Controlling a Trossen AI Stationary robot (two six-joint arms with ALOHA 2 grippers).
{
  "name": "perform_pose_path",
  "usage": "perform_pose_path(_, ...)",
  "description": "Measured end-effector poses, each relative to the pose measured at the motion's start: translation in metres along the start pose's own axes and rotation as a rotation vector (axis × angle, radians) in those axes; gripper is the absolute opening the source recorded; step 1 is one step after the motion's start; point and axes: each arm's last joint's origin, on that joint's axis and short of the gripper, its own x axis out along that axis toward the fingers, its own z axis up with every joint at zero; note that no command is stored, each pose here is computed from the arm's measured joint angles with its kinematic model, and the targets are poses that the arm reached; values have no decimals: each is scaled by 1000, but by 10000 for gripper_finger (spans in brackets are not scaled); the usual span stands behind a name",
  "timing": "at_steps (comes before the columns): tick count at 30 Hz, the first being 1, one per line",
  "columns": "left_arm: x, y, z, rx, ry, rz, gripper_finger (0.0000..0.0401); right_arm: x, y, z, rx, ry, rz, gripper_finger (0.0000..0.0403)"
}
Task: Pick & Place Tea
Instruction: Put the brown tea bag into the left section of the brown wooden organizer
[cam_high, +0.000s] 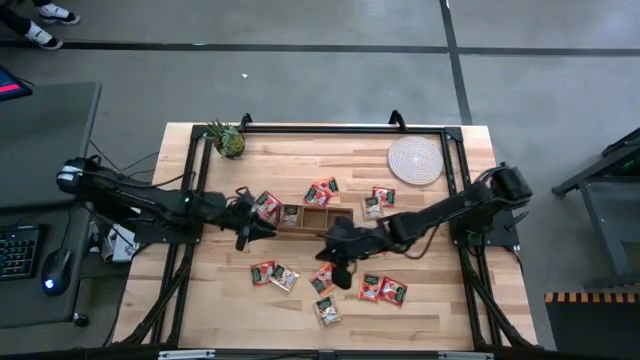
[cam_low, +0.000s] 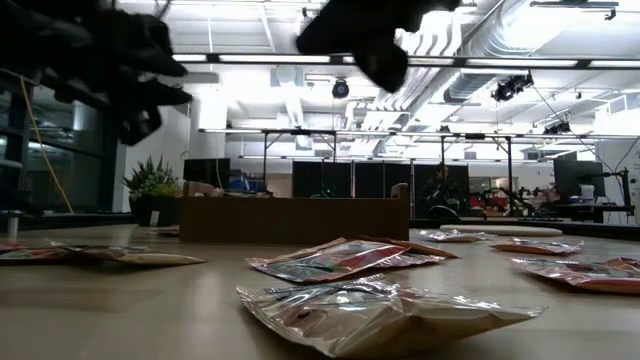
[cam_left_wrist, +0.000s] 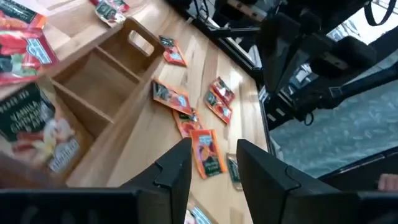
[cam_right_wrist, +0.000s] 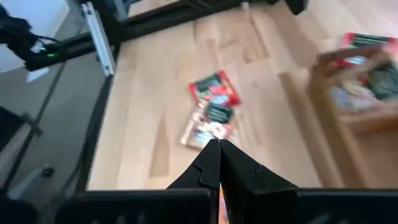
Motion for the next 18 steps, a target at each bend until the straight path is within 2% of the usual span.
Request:
perform_pose_path(11, -24, -37, -52, -127, -45, 106, 126, 49, 7, -3, -28, 66, 29, 0)
perform_pose_path(18, -27, -45, -84, -247, -79, 159, 126, 81, 5, -2, -71, 98, 77, 0)
